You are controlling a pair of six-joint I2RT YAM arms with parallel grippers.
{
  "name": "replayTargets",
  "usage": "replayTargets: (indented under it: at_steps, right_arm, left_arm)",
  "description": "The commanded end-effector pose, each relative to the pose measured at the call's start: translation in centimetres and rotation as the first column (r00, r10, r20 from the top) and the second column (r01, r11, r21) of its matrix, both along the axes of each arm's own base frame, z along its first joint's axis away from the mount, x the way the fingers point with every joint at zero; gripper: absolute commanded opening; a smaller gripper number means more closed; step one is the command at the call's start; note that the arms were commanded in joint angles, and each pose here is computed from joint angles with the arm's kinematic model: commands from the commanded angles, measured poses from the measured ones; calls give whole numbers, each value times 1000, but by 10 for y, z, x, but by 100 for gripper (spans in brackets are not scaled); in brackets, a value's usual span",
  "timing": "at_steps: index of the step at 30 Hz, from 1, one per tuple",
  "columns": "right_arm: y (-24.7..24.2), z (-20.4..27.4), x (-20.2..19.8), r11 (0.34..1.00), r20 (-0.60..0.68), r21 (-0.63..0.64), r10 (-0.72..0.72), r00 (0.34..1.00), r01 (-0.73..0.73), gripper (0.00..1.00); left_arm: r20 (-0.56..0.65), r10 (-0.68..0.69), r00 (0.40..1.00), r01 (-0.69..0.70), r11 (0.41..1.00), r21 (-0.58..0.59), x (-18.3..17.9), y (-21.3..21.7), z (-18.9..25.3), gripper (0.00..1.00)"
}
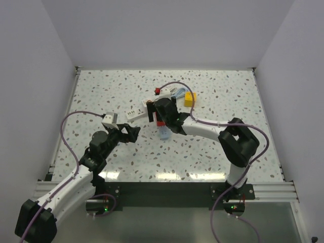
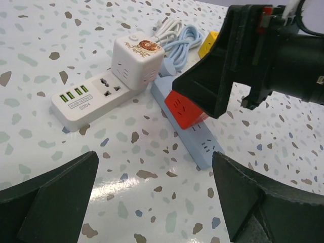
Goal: Insert the plug
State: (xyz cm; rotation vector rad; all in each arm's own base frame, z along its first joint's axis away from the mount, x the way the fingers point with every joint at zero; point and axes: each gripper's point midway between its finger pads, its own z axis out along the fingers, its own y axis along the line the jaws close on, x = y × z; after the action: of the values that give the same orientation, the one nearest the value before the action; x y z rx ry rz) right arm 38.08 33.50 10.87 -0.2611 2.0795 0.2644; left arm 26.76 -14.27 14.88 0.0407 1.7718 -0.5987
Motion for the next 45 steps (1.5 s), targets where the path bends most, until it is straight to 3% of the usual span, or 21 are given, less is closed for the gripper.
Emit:
replayTargets:
  at_steps: [1, 9, 15, 23, 36, 42, 45]
  right_arm:
    - [-14, 35, 0, 999, 74, 40, -23, 997, 20, 98]
    - [-105, 73, 26, 978, 122, 62, -203, 972, 197, 98]
    - [-156, 62, 60, 929, 114, -73, -353, 929, 362, 98]
    - [-166, 11, 99, 910, 25, -132, -394, 919, 393, 98]
    - [-171, -20, 139, 898, -7, -159, -416, 910, 409, 98]
    - [-172, -38, 134, 913, -68, -143, -394, 916, 382, 80]
    - [-176, -43, 130, 920, -87, -123, -384, 919, 373, 66]
  left_arm:
    - [44, 26, 999, -26, 1000, 2, 7, 4, 19, 100]
    - [35, 49, 998, -49, 999, 8, 10, 7, 15, 100]
    - [27, 51, 998, -51, 999, 11, 11, 7, 12, 100]
    - [23, 64, 998, -64, 998, 17, 12, 9, 10, 100]
    - [15, 79, 997, -80, 996, 40, 16, 12, 4, 100]
    - [16, 78, 997, -78, 996, 42, 16, 11, 5, 100]
    - [13, 75, 997, -75, 996, 42, 15, 11, 3, 100]
